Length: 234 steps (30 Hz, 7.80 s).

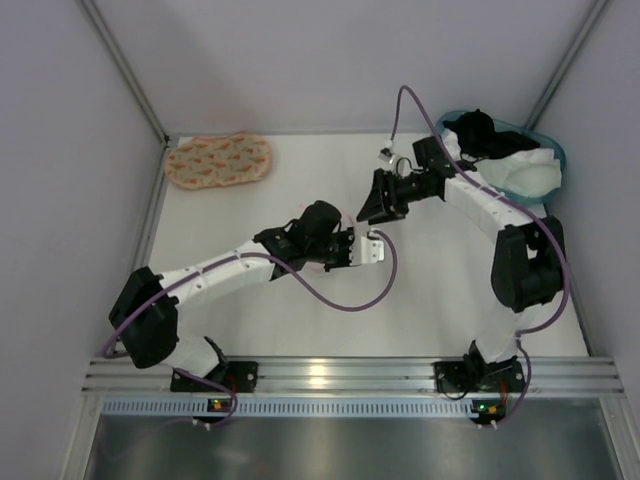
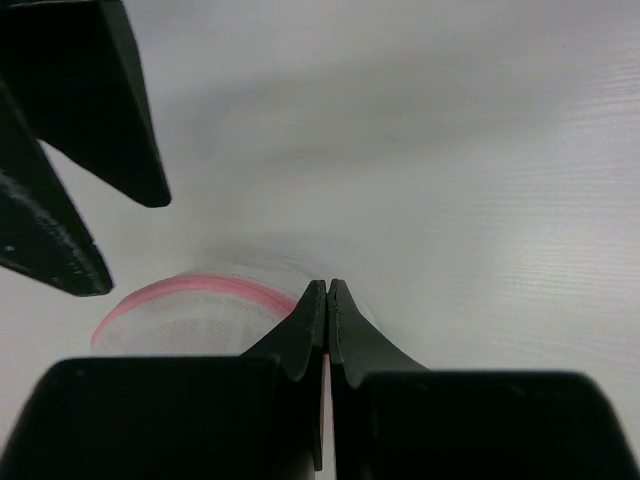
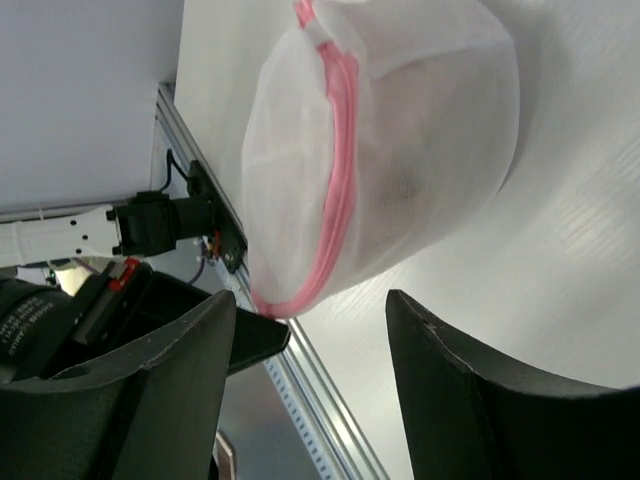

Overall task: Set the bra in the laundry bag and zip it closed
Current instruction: Zip the laundry bag at the center of the board, then move the laundry bag to the center of the board.

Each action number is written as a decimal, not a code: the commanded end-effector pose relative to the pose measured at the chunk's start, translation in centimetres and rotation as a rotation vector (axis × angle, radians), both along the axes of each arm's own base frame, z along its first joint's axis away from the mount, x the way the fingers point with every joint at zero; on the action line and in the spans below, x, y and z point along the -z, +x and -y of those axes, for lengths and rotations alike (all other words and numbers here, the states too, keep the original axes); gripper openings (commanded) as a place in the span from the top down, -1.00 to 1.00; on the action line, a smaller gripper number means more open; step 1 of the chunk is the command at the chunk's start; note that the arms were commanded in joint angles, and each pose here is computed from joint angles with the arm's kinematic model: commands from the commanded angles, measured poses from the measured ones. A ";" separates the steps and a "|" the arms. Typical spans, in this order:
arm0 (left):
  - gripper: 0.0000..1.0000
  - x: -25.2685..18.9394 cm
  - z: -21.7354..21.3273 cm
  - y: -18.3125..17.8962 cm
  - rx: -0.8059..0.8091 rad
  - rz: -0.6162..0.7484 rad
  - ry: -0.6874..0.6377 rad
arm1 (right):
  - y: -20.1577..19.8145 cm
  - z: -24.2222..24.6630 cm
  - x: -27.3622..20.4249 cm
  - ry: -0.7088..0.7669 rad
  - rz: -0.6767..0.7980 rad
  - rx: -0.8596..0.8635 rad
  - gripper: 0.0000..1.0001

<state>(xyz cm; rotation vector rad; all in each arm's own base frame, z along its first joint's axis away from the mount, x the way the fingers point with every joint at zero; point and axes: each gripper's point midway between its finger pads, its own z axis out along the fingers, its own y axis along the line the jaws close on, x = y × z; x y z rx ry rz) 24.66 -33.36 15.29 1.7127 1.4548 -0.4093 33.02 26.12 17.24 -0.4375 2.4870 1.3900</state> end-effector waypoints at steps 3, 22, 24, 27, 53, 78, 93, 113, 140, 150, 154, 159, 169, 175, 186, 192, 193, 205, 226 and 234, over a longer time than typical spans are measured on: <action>1.00 -2.1 0.9 1.0 -0.042 0.007 -0.050 | -3.6 0.0 0.4 0.041 -0.072 -0.013 -0.20; 1.00 -1.4 0.7 -0.8 0.034 -0.011 -0.060 | -4.0 -2.9 0.9 0.105 -0.151 -0.053 0.06; 1.00 -1.4 0.9 -0.7 0.025 -0.025 -0.063 | -4.1 -3.1 1.0 0.108 -0.156 -0.057 0.34; 1.00 -1.7 1.1 -0.5 0.017 -0.029 -0.069 | -4.1 -3.3 1.1 0.106 -0.158 -0.066 0.81; 1.00 -1.4 -1.7 -5.5 0.053 -0.189 -0.042 | 4.7 -4.4 -0.3 0.145 0.020 -0.061 0.99; 1.00 -3.8 2.6 1.2 -0.219 -0.198 -0.134 | -6.0 -3.5 1.2 0.048 -0.090 -0.199 -0.03; 1.00 -1.8 0.7 -2.5 -0.140 -0.258 -0.113 | -3.2 -3.9 1.9 0.017 -0.045 -0.201 1.00; 1.00 1.3 -2.2 -6.2 -0.296 -0.495 -0.079 | 1.0 -4.5 -1.2 0.063 0.067 -0.156 -0.06; 1.00 -2.9 2.9 0.5 -0.360 -0.398 -0.218 | -5.8 -3.3 0.4 0.147 -0.144 -0.143 1.00; 1.00 -0.9 0.5 -4.1 -0.284 -0.495 -0.181 | -3.2 -3.3 1.1 0.111 -0.117 -0.146 1.00; 1.00 0.2 -0.6 -5.3 -0.286 -0.520 -0.153 | -2.0 -3.6 0.8 0.108 -0.097 -0.153 1.00; 1.00 0.4 -1.2 -6.0 -0.287 -0.539 -0.144 | -0.8 -4.1 0.5 0.113 -0.066 -0.159 1.00; 1.00 0.2 -0.8 -4.5 -0.382 -0.547 -0.156 | -0.7 -4.1 -2.0 0.121 0.003 -0.170 0.14; 1.00 -1.0 0.0 -2.6 -0.391 -0.498 -0.186 | -2.2 -0.8 -1.2 0.052 -0.011 -0.154 0.04; 1.00 -3.0 1.7 0.0 -0.343 -0.381 -0.209 | -6.9 -1.2 0.0 0.108 -0.170 -0.193 0.01; 1.00 -2.9 1.9 0.2 -0.336 -0.376 -0.202 | -7.2 -2.9 -0.3 0.146 -0.204 -0.231 0.05; 1.00 -2.7 1.9 0.1 -0.332 -0.374 -0.198 | -7.3 -3.0 -0.4 0.151 -0.214 -0.235 0.05; 1.00 -2.2 0.5 -2.0 -0.248 -0.365 -0.179 | -6.3 -4.0 -0.6 0.208 -0.237 -0.261 1.00; 0.33 -1.1 -2.1 -5.1 -0.223 -0.410 -0.126 | -0.7 -2.7 -0.1 0.199 -0.126 -0.169 1.00; -0.35 -6.8 -1.7 -0.9 -0.325 -0.477 -0.294 | 4.0 -3.0 1.5 0.168 -0.040 -0.051 1.00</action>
